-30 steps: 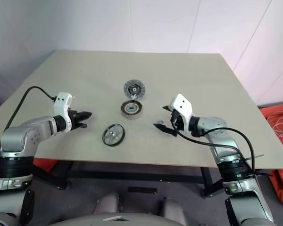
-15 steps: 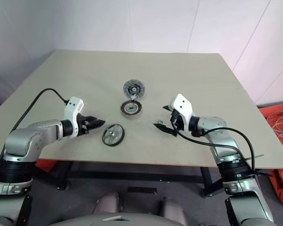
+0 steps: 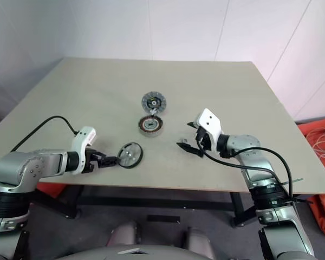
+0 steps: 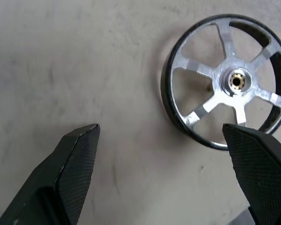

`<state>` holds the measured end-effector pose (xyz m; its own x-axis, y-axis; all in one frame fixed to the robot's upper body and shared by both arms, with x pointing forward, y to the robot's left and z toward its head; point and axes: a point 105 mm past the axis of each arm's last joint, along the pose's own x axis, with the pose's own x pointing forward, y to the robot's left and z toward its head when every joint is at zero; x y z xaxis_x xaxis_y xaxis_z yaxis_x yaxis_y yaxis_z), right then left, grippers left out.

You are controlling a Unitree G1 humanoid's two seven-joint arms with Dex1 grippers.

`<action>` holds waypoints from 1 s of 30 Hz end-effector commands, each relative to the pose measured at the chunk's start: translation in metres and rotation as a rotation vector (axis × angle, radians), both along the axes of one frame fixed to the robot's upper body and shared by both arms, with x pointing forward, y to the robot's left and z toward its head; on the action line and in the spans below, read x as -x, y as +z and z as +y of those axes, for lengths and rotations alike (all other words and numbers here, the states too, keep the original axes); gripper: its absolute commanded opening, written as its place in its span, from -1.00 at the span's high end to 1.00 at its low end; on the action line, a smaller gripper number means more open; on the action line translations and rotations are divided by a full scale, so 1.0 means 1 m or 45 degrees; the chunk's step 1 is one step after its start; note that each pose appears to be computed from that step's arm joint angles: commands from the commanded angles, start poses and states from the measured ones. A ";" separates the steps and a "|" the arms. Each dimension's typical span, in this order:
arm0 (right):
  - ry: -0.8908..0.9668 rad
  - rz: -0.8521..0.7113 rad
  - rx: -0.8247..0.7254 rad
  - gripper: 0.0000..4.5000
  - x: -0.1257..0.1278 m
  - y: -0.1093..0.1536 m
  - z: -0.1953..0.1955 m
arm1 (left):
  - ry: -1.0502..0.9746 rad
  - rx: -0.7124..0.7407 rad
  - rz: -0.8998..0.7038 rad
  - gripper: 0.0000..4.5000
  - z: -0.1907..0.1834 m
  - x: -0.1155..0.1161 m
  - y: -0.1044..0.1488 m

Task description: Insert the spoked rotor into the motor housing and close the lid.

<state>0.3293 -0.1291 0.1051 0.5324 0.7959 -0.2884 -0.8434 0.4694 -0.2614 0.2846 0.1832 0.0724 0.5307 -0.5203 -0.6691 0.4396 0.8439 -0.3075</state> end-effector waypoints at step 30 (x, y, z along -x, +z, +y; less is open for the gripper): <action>-0.015 -0.074 -0.017 -1.00 -0.002 0.013 -0.001 | -0.027 0.066 -0.024 0.99 -0.031 -0.031 -0.004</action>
<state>0.3303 -0.1304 0.1040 0.5471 0.7864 -0.2868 -0.8343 0.4844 -0.2632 0.3165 0.1567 0.0629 0.5351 -0.5442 -0.6462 0.4372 0.8329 -0.3394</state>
